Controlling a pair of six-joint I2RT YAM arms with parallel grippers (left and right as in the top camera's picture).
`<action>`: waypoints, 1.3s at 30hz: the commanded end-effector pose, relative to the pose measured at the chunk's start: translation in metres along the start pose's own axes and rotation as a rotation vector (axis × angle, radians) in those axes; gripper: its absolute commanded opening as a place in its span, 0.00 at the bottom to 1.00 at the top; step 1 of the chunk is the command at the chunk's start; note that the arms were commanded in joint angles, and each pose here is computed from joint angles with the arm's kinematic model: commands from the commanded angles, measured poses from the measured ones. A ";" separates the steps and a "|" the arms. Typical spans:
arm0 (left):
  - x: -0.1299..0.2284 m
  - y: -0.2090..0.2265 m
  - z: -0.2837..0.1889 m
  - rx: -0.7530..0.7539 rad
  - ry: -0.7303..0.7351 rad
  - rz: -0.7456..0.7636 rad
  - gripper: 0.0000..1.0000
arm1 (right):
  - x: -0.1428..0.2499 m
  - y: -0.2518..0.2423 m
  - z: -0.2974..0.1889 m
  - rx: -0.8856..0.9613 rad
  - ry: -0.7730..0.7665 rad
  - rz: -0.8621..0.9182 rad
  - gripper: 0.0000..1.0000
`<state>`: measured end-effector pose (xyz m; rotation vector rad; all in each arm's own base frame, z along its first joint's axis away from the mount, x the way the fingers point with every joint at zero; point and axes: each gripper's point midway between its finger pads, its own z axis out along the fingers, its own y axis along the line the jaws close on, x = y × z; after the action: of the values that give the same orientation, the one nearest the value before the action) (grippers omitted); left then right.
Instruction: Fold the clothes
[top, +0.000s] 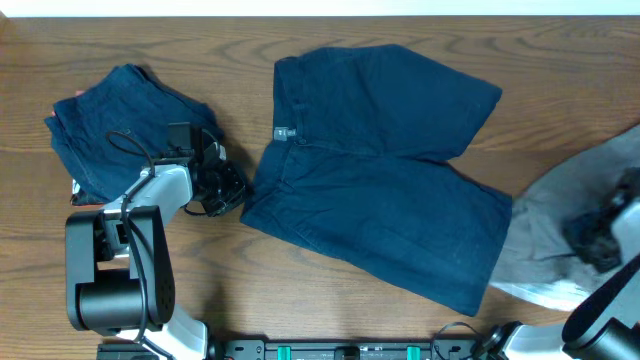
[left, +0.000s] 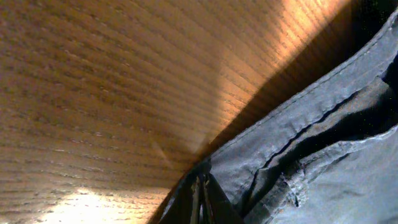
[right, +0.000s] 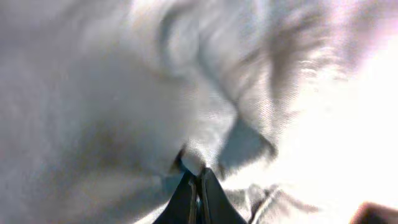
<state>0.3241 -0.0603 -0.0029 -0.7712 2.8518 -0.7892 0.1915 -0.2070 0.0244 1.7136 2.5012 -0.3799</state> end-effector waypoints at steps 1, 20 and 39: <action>-0.001 0.017 0.004 -0.066 -0.001 -0.024 0.06 | -0.047 -0.022 -0.024 0.060 -0.101 0.076 0.04; 0.001 0.018 0.004 -0.070 0.004 -0.027 0.06 | 0.080 0.127 -0.053 -0.526 0.158 -0.642 0.22; 0.004 0.019 0.004 -0.077 0.017 -0.034 0.06 | 0.026 -0.002 0.005 0.006 0.079 -0.110 0.22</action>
<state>0.3211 -0.0603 -0.0030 -0.7820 2.8649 -0.7880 0.1675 -0.1704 0.0035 1.5887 2.7466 -0.3751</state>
